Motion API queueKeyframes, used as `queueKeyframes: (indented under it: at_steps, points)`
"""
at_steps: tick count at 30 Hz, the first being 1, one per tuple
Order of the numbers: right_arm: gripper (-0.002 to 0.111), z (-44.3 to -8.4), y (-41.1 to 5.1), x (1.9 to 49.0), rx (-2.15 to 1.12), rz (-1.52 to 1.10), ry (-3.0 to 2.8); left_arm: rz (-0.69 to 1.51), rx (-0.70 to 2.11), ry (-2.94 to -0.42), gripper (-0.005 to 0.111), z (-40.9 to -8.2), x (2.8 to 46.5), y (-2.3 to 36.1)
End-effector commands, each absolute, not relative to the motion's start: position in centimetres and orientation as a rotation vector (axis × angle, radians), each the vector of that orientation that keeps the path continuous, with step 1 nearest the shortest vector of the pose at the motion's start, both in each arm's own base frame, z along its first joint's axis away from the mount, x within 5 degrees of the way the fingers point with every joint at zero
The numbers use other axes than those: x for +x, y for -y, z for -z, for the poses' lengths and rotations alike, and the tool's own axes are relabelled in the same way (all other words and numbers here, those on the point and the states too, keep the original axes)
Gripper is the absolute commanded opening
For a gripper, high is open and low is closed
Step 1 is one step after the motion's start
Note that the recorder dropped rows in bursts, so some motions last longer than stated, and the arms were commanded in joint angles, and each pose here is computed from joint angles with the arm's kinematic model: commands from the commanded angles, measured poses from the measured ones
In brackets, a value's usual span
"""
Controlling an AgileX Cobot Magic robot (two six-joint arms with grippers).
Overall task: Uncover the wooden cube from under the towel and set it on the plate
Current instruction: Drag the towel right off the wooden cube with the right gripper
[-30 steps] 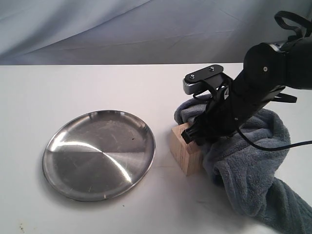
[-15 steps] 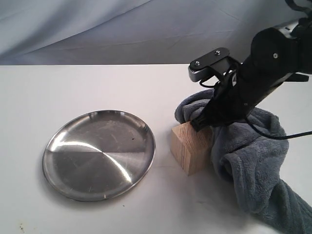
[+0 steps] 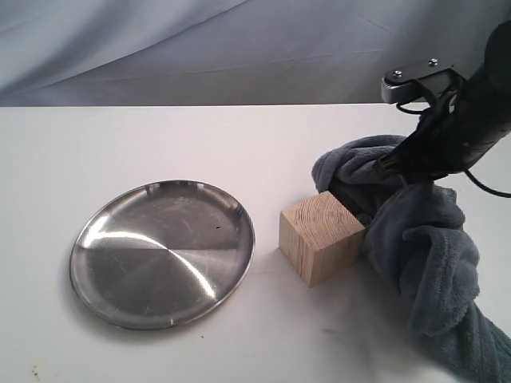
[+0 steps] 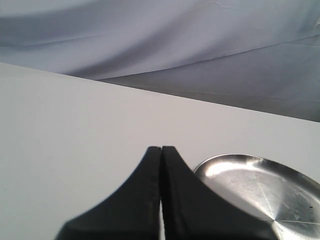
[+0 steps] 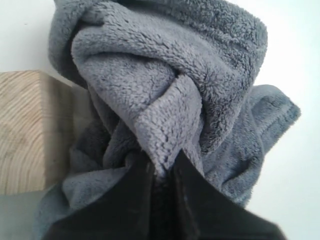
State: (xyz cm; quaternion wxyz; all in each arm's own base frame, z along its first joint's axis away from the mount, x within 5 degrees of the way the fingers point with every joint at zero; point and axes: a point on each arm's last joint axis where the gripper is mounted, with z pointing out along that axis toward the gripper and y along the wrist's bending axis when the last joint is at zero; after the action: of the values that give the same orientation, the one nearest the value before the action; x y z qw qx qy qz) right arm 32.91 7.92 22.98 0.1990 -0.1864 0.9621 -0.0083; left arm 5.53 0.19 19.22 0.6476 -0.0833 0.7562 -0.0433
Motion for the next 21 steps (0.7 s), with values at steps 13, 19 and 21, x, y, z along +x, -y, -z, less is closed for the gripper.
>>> queueKeyframes:
  at_steps: [13,19,21]
  points:
    - [0.0,-21.7,-0.3,34.4,-0.221,0.097,-2.773,0.104,-0.197,-1.712,0.0,-19.2,5.5,-0.2]
    - [0.0,-18.9,1.2,35.0,-0.183,0.112,-2.857,0.104,-0.197,-1.712,0.0,-19.2,5.5,-0.2]
    - [0.0,-18.1,1.3,35.1,-0.179,0.109,-2.886,0.104,-0.197,-1.712,0.0,-19.2,5.5,-0.2]
